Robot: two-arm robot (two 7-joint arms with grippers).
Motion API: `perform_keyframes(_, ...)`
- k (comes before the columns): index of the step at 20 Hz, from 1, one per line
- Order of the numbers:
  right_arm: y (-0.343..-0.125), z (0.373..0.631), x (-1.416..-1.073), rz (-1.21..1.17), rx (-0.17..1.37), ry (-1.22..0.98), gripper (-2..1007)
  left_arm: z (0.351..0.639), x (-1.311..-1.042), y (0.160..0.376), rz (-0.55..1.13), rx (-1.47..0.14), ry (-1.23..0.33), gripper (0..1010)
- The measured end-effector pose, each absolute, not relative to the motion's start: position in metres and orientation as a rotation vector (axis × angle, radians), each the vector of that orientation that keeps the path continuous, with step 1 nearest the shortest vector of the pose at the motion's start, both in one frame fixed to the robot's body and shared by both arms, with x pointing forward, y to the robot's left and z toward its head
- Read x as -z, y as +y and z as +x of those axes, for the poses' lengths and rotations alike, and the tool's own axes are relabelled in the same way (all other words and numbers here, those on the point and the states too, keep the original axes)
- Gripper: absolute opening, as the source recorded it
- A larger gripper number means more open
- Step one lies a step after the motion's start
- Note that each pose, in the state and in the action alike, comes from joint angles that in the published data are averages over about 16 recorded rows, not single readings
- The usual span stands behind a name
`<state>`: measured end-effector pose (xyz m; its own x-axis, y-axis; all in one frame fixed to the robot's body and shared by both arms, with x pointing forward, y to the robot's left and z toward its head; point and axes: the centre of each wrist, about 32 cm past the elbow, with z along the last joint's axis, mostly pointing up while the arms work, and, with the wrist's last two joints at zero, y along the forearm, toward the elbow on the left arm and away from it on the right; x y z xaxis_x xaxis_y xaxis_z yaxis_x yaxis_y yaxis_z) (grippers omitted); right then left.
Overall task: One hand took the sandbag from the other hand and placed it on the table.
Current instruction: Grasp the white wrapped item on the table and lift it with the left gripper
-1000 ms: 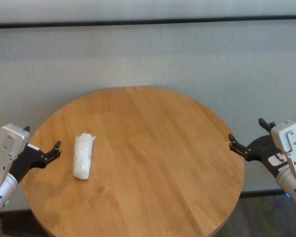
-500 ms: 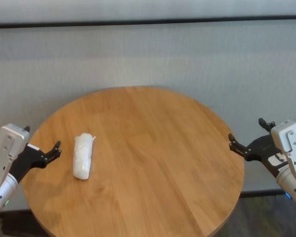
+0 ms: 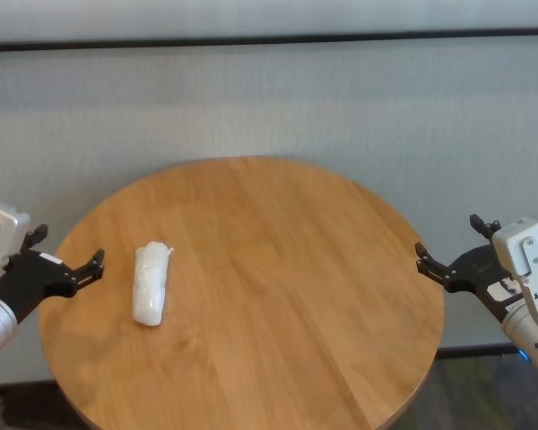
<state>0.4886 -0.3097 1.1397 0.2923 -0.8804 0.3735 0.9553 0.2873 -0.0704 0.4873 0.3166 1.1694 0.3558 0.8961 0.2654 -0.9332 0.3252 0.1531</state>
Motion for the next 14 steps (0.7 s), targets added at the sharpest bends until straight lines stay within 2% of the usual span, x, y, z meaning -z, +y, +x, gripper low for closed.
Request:
perform_keyframes(6, -0.310, 0.489, -1.140, -0.304, 1.248, -0.285, 1002, 0.489, -1.187, 0.310, 0.301, -1.155, 0.025, 1001)
perform_keyframes(14, -0.310, 0.489, -1.140, -0.304, 1.248, -0.285, 1002, 0.497, -1.196, 0.287, 0.346, -1.105, 0.203, 1001)
